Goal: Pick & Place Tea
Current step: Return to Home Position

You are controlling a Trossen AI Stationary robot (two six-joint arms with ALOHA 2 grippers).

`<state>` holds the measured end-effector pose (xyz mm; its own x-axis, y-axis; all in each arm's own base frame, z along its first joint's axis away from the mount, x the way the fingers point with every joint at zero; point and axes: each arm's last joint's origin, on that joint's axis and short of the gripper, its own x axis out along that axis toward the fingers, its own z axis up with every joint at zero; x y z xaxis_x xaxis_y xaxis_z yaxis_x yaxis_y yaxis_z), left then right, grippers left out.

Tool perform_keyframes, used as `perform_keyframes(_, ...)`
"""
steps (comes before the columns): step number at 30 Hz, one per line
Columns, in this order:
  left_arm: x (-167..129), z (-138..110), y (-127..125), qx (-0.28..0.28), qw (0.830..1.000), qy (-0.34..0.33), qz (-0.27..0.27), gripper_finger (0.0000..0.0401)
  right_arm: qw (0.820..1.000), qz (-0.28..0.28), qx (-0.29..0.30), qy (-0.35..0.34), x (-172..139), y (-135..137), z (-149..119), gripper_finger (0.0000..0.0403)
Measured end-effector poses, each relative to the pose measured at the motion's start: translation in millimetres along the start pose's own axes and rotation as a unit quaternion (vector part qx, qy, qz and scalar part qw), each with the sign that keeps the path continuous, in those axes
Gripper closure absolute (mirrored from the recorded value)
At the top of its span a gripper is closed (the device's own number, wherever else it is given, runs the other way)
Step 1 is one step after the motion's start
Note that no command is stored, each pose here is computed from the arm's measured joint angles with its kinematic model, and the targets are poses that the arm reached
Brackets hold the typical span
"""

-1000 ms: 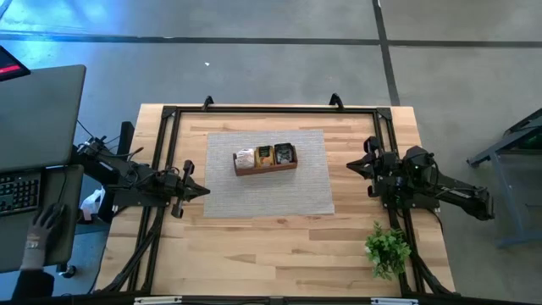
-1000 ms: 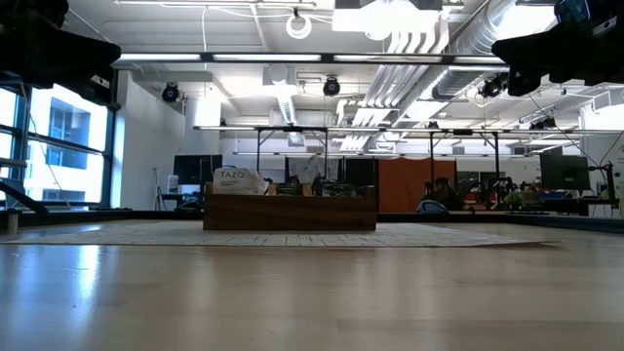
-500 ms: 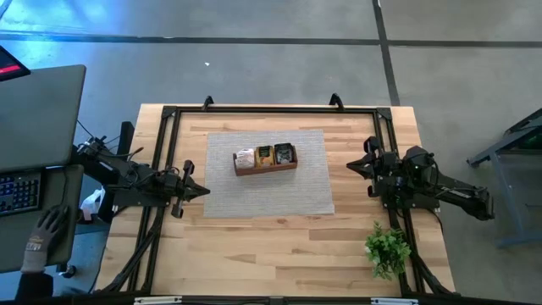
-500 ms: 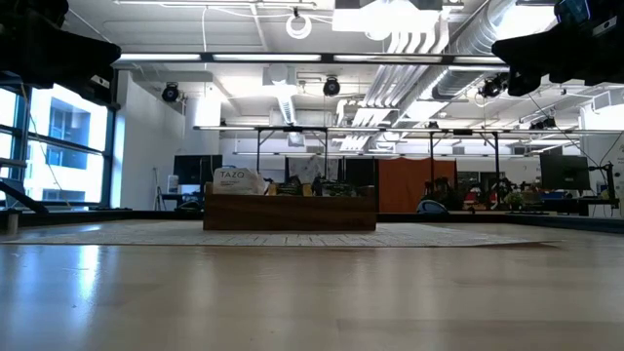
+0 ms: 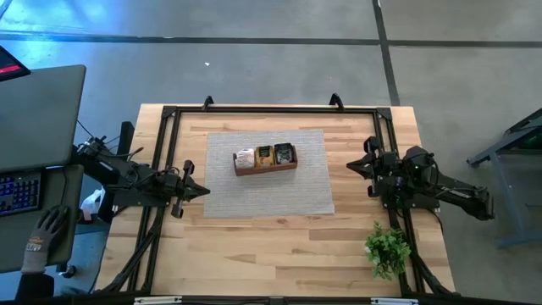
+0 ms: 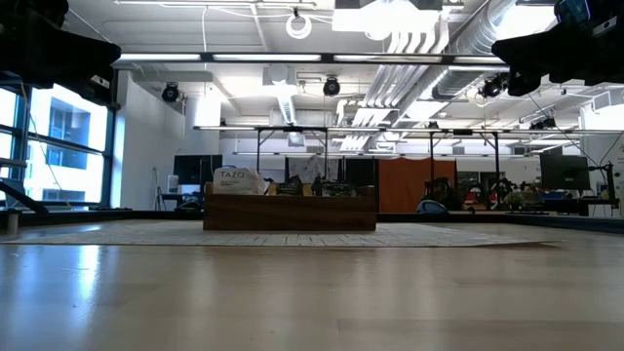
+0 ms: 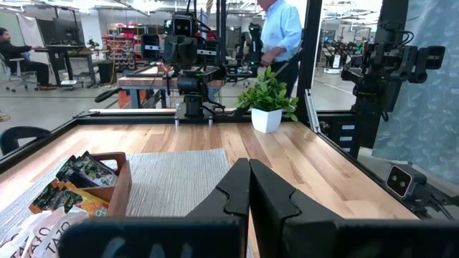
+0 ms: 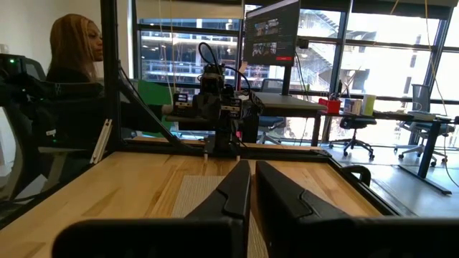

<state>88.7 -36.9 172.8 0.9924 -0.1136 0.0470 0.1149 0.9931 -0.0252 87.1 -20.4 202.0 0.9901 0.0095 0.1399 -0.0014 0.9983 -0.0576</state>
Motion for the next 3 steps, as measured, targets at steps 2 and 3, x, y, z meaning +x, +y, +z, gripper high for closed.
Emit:
perform_keyframes(2, 0.0, 0.0, 0.0, 0.0, 1.0, 0.0, 0.0, 0.04, 1.0, 0.0, 0.0, 0.0, 0.0, 0.0, 0.0, 0.0382)
perform_keyframes(3, 0.0, 0.0, 0.0, 0.0, 1.0, 0.0, 0.0, 0.04, 1.0, 0.0, 0.0, 0.0, 0.0, 0.0, 0.0, 0.0382)
